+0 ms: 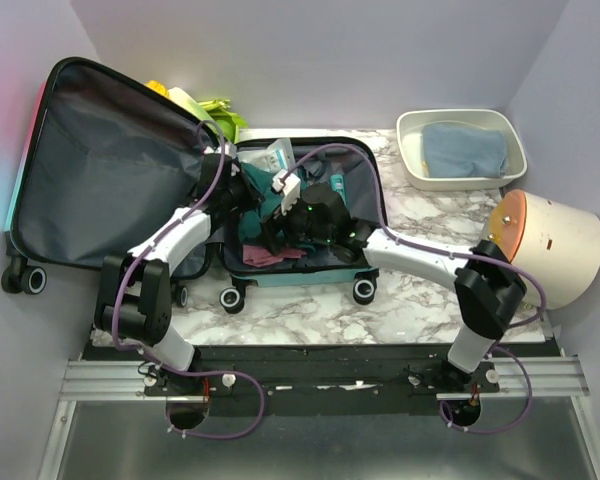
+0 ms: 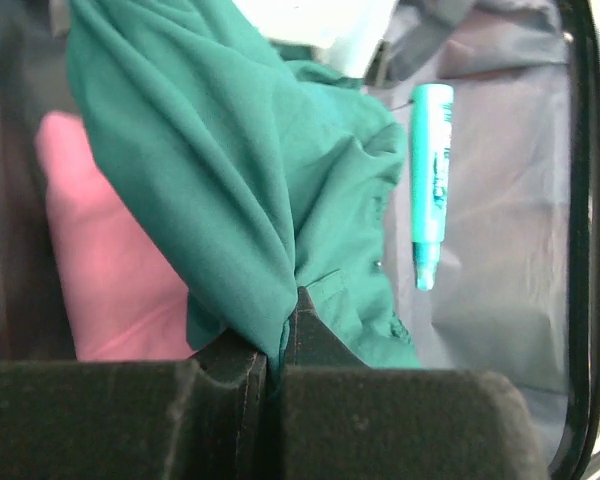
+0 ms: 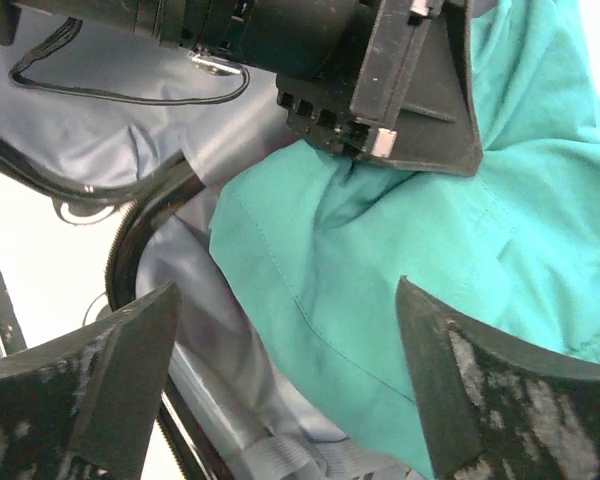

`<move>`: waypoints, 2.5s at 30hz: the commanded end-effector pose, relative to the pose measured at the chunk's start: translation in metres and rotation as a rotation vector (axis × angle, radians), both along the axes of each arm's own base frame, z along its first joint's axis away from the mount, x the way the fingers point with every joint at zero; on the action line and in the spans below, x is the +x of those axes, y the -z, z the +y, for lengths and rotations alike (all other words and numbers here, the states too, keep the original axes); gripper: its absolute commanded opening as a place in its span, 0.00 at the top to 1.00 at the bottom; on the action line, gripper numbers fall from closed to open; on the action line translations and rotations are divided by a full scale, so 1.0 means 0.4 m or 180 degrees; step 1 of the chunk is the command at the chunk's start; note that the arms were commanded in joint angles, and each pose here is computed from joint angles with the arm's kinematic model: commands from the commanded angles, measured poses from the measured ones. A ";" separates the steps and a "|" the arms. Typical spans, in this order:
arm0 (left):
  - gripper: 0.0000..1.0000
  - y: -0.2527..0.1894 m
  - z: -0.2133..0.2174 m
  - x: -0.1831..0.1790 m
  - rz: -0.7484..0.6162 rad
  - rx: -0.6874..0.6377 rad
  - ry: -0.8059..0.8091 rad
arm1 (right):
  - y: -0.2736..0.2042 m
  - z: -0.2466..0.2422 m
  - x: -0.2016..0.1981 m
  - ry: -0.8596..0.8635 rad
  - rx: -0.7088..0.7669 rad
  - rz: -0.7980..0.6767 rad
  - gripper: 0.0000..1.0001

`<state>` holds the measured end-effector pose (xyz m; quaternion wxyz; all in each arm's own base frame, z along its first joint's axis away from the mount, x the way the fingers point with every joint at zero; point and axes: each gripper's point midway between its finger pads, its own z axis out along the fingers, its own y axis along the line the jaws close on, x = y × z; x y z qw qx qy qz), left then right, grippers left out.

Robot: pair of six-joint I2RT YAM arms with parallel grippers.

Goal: Open, take out, and arrange the luggage

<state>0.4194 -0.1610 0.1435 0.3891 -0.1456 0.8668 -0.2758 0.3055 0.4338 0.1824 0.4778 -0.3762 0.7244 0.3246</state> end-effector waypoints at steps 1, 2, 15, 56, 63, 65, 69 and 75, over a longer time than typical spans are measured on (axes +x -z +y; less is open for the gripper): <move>1.00 -0.092 -0.017 0.017 -0.0432 0.0436 0.0693 | -0.077 -0.063 0.014 0.0431 0.0097 -0.0132 0.00; 1.00 -0.109 -0.017 0.026 -0.0528 0.0556 0.0798 | -0.102 -0.087 0.027 0.0625 0.0139 -0.0179 0.00; 1.00 -0.244 -0.030 -0.042 -0.1091 0.1106 0.1445 | -0.099 -0.257 0.089 0.1658 0.0441 0.0104 0.00; 1.00 -0.278 0.234 -0.061 -0.0092 0.0595 -0.1168 | -0.179 0.178 -0.043 -0.0213 0.0701 -0.1817 0.00; 1.00 -0.414 0.129 -0.057 -0.0793 0.0462 -0.0195 | -0.173 0.081 -0.058 0.0137 0.0748 -0.1608 0.00; 1.00 -0.485 0.098 -0.059 -0.1044 0.0413 0.0064 | -0.169 0.047 -0.062 0.0241 0.0729 -0.1483 0.00; 1.00 -0.564 0.023 -0.082 -0.1388 0.0437 0.0735 | -0.217 -0.050 -0.052 0.0703 0.0787 -0.1279 0.00; 1.00 -0.537 -0.094 -0.130 -0.1778 0.1025 0.1900 | -0.210 -0.157 -0.086 0.0515 0.0488 -0.1389 0.00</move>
